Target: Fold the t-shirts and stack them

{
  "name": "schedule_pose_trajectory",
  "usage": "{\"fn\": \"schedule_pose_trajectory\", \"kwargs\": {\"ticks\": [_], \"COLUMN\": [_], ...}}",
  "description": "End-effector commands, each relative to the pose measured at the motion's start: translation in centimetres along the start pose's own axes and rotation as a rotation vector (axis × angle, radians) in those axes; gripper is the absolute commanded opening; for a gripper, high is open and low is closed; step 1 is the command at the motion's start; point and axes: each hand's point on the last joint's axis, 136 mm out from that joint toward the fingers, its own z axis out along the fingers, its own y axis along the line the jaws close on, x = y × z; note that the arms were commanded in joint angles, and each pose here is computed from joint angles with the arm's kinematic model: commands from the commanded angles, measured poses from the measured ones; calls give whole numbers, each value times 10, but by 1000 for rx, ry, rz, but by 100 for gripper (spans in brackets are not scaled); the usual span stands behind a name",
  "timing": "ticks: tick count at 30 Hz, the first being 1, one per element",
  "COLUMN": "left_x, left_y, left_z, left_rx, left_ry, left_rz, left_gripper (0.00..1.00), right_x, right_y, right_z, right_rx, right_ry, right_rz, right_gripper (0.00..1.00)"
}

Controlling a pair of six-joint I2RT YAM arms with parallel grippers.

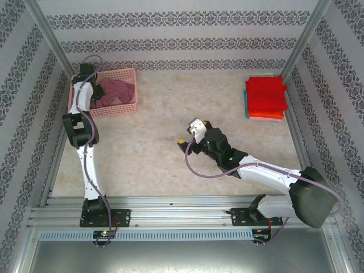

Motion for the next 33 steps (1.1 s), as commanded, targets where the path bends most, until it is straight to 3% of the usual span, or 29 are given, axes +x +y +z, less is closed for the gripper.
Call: {"fn": "schedule_pose_trajectory", "kwargs": {"ticks": [1,9,14,20,24,27,30,31,32,33], "left_x": [-35,-75,-74,-50,-15,13,46,58,68,81], "left_y": [-8,-45,-85,-138,-178,-206,-232,-239,-244,-251], "left_z": [-70,-186,-263,-362,-417,-438,-429,-419,-409,-395], "left_rx": [31,151,257,387,493,577,654,676,693,725], "left_ry": [-128,-353,-449,-571,-617,-617,-562,-527,-496,-452], "left_rz": [-25,20,110,217,312,367,403,401,388,382], "left_gripper": [0,0,0,0,0,0,0,2,13,38], "right_x": [-15,-13,-11,-7,-1,-2,-3,-3,-4,-3], "right_y": [2,4,5,8,7,7,6,5,5,4], "right_z": [-1,1,3,6,5,2,-3,-5,-7,-9], "right_rx": [-3,-11,-15,-26,-20,-22,-21,-20,-19,-15], "right_ry": [-34,-34,-32,-29,-27,-34,-45,-49,-53,-55], "right_rz": [20,40,48,61,69,74,82,83,88,93], "right_gripper": [98,98,98,98,98,98,98,98,98,98]}}
